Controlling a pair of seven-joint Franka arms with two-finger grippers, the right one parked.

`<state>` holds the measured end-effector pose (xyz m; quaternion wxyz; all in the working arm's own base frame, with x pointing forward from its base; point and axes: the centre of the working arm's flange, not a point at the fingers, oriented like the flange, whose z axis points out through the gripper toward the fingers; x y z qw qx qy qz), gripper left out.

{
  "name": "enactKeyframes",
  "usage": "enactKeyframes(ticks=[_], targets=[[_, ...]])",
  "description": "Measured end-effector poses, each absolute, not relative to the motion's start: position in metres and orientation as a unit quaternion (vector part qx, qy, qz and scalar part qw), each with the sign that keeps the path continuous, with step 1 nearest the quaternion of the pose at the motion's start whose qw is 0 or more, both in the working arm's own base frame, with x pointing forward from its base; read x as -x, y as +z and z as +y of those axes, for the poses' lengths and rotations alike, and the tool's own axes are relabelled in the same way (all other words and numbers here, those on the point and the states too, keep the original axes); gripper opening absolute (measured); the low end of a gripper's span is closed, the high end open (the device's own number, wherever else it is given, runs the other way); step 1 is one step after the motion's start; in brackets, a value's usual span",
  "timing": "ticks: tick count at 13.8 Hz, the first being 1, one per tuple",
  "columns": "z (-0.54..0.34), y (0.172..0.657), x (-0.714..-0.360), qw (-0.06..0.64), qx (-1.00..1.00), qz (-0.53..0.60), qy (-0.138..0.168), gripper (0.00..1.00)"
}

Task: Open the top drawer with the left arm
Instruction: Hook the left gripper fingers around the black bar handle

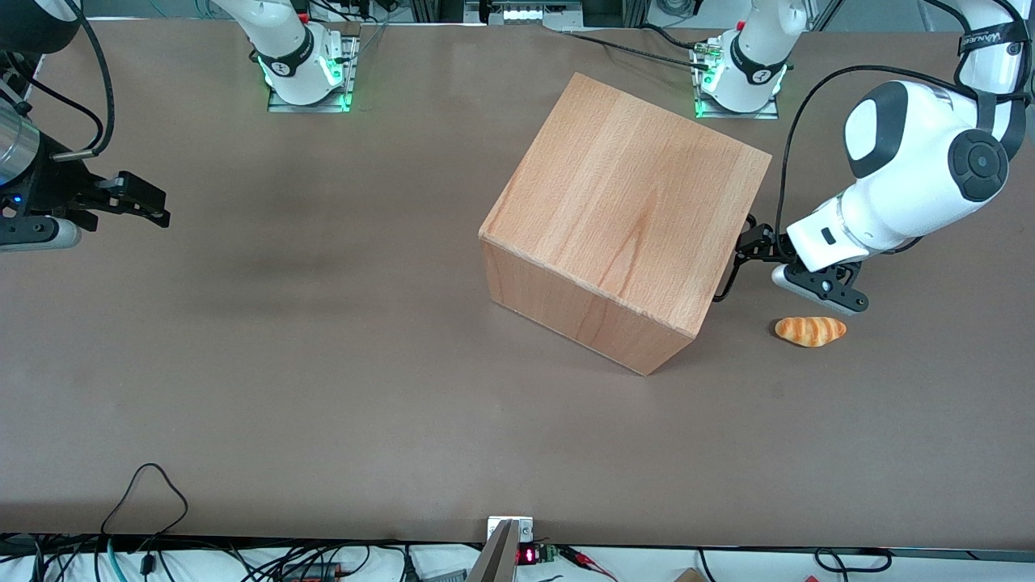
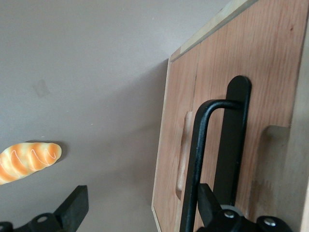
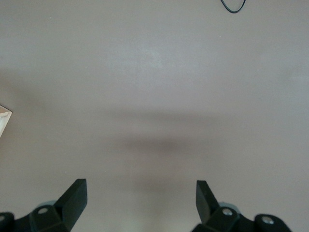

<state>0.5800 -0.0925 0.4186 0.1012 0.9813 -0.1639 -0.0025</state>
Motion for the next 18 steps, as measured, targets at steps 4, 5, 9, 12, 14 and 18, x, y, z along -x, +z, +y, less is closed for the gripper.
enactKeyframes(ticks=[4, 5, 9, 12, 14, 18], targets=[[-0.089, 0.414, -0.581, 0.124, -0.98, -0.154, -0.005, 1.0], [-0.087, 0.41, -0.582, 0.133, -0.98, -0.148, -0.007, 1.0], [-0.086, 0.402, -0.584, 0.146, -0.98, -0.138, -0.012, 1.0], [-0.092, 0.385, -0.586, 0.149, -0.979, -0.14, -0.024, 1.0], [-0.094, 0.379, -0.587, 0.155, -0.978, -0.14, -0.028, 1.0], [-0.093, 0.379, -0.587, 0.155, -0.978, -0.14, -0.028, 1.0]])
